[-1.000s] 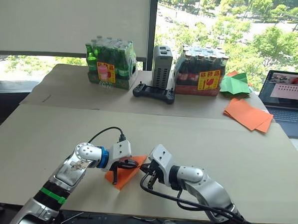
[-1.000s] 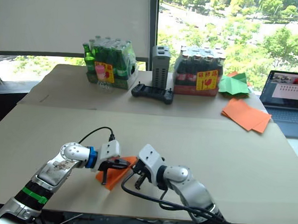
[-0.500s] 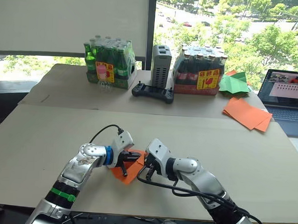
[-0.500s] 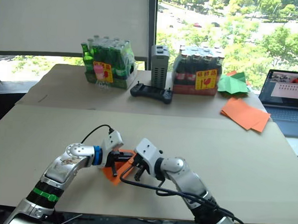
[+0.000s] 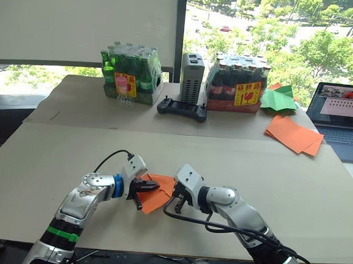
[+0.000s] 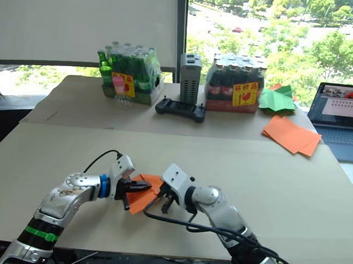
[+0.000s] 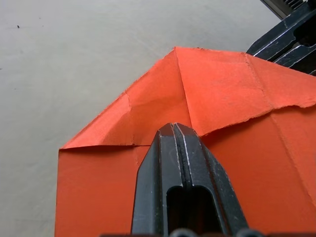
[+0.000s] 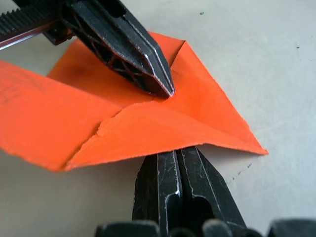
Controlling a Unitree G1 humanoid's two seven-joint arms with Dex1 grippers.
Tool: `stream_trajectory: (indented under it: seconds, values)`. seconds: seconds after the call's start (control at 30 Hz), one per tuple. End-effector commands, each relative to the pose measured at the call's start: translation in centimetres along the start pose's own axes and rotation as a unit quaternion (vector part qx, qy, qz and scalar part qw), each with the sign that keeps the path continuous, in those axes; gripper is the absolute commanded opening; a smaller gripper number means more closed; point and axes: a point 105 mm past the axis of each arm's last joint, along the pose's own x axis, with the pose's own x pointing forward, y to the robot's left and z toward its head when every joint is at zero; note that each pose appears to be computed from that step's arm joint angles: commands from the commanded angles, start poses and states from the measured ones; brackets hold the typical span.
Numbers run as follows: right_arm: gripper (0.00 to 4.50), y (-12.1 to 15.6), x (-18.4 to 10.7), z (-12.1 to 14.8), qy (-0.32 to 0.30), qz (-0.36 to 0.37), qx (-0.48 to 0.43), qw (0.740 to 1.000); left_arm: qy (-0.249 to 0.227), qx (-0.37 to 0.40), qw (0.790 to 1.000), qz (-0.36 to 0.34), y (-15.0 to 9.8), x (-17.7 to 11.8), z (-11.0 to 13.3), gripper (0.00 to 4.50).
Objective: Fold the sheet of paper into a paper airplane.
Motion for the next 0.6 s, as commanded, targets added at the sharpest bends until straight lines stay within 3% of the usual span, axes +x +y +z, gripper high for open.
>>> stream_trajectory:
  seconds: [0.03, 0.4, 0.6]
  values:
    - [0.0, 0.7, -0.9, 1.7, -0.033, 0.01, -0.002, 0.999, 0.016, 0.016, 1.0, 0.004, 0.2, 0.3, -0.4, 0.02]
    - [0.0, 0.0, 0.2, 5.3, -0.095, -0.017, 0.024, 0.995, 0.039, 0.013, 0.999, -0.031, -1.7, 0.7, -1.8, 0.02]
    - [0.0, -0.2, 1.5, 5.4, -0.093, -0.016, 0.022, 0.995, -0.009, -0.03, 0.998, -0.055, -3.2, 1.4, 0.3, 0.02]
